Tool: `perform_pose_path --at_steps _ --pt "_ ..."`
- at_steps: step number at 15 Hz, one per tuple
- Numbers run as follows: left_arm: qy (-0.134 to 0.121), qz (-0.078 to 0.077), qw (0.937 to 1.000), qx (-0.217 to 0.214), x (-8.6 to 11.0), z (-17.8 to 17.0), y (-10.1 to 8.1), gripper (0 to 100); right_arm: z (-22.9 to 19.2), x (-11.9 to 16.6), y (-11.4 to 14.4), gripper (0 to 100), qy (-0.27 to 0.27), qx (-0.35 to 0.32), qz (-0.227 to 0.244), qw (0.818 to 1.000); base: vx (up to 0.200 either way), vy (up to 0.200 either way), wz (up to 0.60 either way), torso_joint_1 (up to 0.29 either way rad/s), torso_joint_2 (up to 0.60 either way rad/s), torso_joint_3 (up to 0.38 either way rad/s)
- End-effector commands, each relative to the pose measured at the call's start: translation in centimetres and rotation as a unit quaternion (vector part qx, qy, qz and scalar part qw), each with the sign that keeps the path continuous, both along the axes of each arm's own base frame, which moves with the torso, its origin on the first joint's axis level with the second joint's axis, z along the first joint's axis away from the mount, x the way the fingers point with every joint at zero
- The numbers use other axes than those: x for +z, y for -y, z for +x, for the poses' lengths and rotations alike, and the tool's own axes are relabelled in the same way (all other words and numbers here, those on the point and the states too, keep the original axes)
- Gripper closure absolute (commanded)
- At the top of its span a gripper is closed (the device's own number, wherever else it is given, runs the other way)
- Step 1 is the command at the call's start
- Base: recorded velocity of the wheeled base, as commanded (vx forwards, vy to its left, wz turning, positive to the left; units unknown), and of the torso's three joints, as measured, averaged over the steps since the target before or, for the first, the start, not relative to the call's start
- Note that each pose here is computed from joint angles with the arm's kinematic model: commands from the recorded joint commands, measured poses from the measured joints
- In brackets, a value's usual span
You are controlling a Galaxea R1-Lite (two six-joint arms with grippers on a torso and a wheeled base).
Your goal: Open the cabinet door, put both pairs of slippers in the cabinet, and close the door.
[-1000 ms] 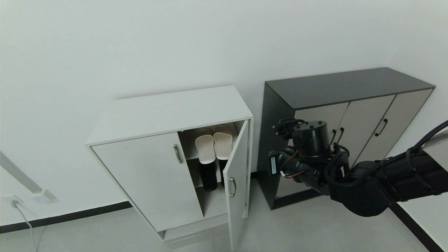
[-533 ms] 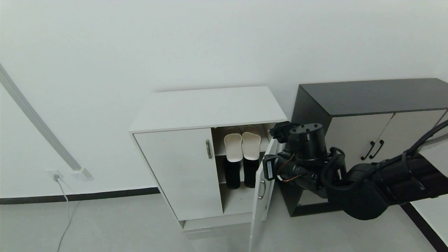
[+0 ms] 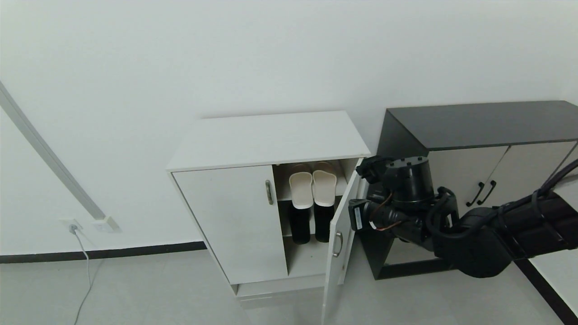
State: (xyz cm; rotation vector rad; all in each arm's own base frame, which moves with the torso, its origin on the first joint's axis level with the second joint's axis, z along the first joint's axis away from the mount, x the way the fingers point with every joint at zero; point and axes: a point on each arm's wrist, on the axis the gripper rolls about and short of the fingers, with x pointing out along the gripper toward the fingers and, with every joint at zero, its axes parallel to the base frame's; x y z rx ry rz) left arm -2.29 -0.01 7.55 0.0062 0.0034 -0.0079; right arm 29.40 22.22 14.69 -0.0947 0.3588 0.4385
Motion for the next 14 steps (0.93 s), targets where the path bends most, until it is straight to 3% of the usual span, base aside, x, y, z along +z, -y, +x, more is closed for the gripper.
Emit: perform_pose_path --at_steps 1,7,14 --pt "-0.001 0.000 1.0000 0.000 0.0 0.0 0.0 100 -0.5 -0.5 0.8 100 -0.010 -0.004 -0.008 1.000 0.000 0.000 0.00 0.000 0.00 0.000" --pt "-0.001 0.000 1.0000 0.000 0.0 0.0 0.0 100 0.9 -3.6 0.4 100 -0.030 -0.011 -0.020 0.999 0.000 0.000 0.00 0.000 0.00 0.000" --pt "-0.001 0.000 1.0000 0.000 0.0 0.0 0.0 100 4.4 -4.2 -1.3 100 -0.012 -0.020 -0.003 1.000 0.000 0.000 0.00 0.000 0.00 0.000"
